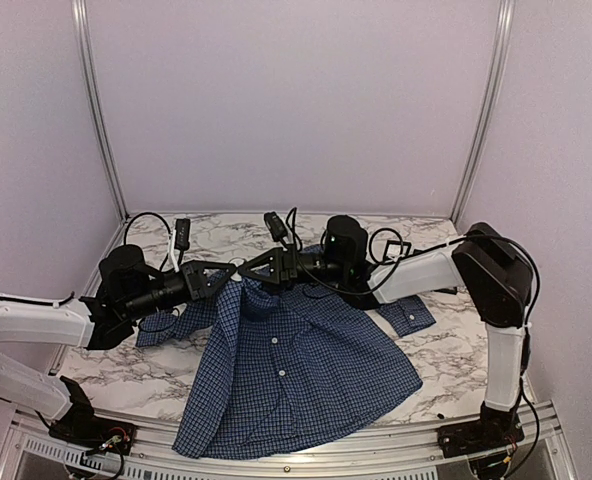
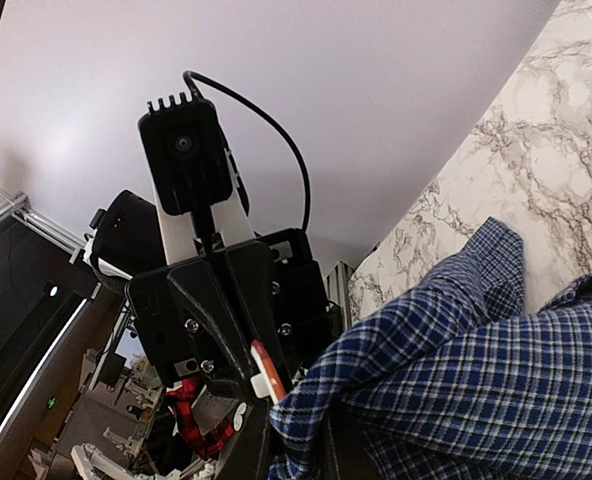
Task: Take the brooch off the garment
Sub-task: Open the brooch with the flattened clothing, then remove the brooch from the flattened clothing.
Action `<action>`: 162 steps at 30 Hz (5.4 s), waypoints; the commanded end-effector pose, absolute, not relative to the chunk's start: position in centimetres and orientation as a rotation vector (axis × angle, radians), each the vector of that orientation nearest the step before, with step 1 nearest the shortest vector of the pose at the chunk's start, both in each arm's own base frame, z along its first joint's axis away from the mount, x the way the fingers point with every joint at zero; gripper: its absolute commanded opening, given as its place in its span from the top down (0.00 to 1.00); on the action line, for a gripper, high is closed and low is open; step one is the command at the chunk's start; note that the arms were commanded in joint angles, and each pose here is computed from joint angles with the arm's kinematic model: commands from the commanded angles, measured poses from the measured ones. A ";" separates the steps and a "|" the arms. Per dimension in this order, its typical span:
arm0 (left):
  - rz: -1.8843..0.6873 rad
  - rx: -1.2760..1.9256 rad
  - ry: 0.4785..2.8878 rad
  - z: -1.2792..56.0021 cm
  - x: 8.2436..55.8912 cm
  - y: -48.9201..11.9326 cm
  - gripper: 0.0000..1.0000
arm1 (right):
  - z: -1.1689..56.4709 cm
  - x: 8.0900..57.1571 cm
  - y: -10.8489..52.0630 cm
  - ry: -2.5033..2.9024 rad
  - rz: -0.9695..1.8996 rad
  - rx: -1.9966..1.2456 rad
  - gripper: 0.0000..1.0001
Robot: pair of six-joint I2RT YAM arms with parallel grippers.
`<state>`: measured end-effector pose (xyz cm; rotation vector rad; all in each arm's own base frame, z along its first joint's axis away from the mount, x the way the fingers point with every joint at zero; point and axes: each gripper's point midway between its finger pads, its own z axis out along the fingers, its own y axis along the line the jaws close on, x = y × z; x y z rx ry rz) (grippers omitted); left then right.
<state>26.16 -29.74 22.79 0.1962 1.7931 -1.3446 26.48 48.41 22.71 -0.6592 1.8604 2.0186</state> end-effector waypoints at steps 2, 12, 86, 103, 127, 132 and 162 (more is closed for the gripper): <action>-1.432 0.359 1.680 26.9 24.1 -31.8 1.00 | 21.7 25.3 50.0 1.893 2.032 -0.715 0.87; -1.382 0.342 1.702 26.4 24.3 -31.3 1.00 | 21.8 25.2 50.0 1.894 2.010 -0.734 0.86; -1.407 0.384 1.644 26.9 23.3 -31.1 1.00 | 23.5 24.4 49.0 1.827 2.084 -0.707 0.85; -1.394 0.403 1.656 26.8 23.2 -31.5 1.00 | 23.5 24.1 49.2 1.822 2.077 -0.743 0.85; -1.376 0.392 1.678 26.3 23.3 -31.2 1.00 | 23.0 23.6 49.0 1.848 2.012 -0.822 0.83; -1.368 0.393 1.680 26.3 23.3 -31.1 1.00 | 23.0 23.7 49.0 1.850 2.000 -0.825 0.80; -1.260 0.313 1.748 24.7 24.3 -29.6 1.00 | 22.9 24.9 46.5 1.890 1.630 -0.827 0.61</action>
